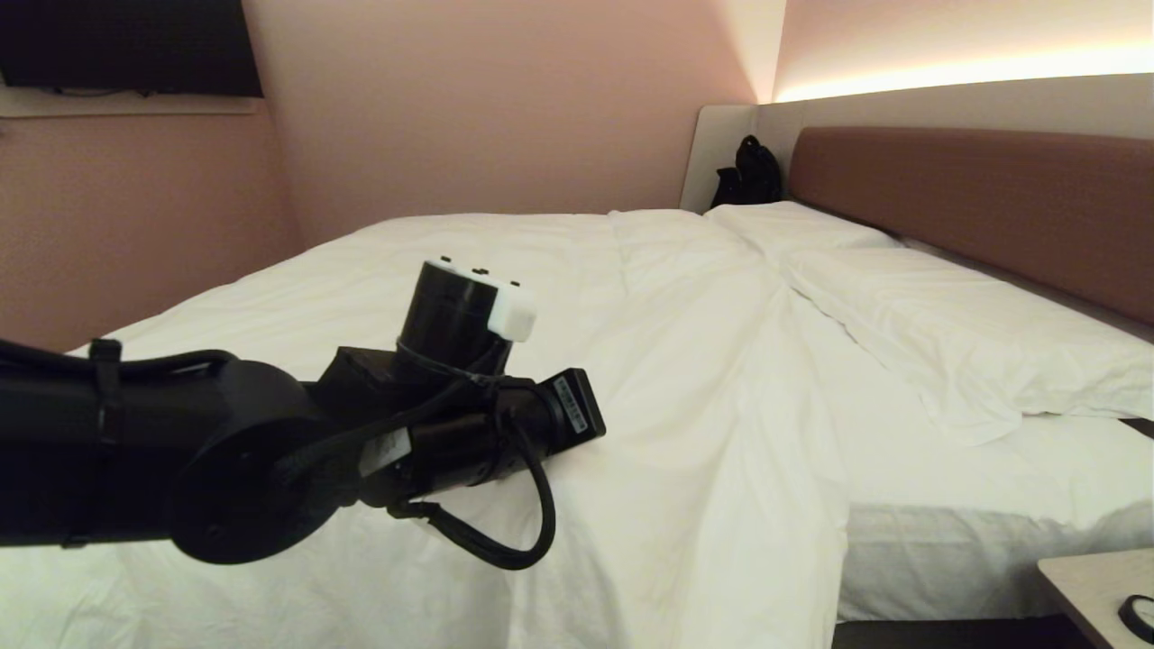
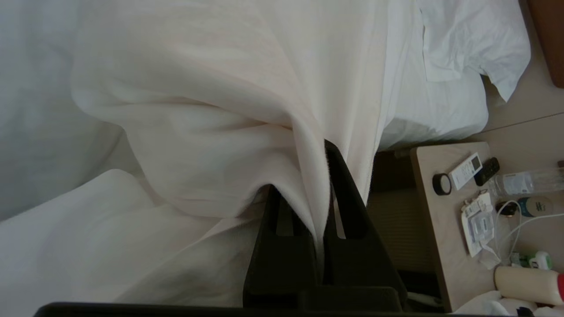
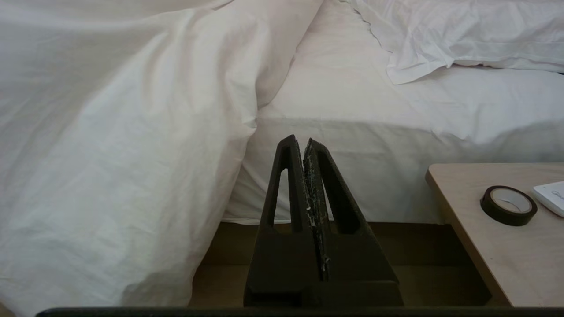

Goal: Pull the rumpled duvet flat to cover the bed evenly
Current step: Flatten the corners of the folded blanket

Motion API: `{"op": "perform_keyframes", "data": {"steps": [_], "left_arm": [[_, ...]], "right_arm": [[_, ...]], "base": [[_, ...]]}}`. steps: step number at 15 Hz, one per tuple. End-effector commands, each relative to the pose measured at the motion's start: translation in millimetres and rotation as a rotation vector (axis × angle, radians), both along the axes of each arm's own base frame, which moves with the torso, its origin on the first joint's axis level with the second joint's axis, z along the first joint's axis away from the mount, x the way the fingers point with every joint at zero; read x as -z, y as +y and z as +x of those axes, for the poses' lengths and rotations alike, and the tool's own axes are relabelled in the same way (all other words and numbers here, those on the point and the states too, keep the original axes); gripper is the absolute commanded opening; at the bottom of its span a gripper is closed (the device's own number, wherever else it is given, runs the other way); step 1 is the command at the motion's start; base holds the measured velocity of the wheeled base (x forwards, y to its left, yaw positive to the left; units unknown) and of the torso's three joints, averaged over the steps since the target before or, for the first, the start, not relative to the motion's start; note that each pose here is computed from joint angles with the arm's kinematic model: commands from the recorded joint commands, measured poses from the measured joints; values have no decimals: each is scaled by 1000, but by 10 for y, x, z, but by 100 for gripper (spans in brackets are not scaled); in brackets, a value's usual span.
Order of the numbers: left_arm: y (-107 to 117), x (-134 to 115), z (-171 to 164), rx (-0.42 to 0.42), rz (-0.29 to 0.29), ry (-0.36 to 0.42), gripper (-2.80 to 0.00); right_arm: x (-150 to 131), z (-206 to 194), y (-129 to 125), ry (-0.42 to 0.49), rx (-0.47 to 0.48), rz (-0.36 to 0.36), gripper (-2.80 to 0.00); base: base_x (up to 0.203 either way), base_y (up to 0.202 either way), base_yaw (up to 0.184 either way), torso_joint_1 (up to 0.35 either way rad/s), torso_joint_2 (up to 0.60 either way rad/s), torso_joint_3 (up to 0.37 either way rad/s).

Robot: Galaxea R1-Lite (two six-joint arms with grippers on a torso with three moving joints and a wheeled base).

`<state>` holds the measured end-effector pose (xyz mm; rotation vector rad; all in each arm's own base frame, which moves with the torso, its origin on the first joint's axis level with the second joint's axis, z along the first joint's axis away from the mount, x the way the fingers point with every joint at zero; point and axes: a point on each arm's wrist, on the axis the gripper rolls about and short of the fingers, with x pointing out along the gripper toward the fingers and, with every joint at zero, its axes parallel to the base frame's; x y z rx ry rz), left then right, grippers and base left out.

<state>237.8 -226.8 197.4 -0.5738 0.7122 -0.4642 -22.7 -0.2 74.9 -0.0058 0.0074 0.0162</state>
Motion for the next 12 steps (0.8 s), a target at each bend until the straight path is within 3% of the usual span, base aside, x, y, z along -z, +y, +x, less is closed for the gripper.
{"op": "perform_keyframes", "data": {"steps": [1, 12], "left_arm": [[-78, 82, 13, 4, 2, 28, -280], [-295, 448, 57, 33, 43, 127, -280]], "right_arm": [[0, 0, 0, 0, -1, 0, -280], [0, 0, 0, 0, -1, 0, -280]], "base": [[0, 0, 0, 0, 0, 0], [0, 0, 0, 0, 0, 0]]}}
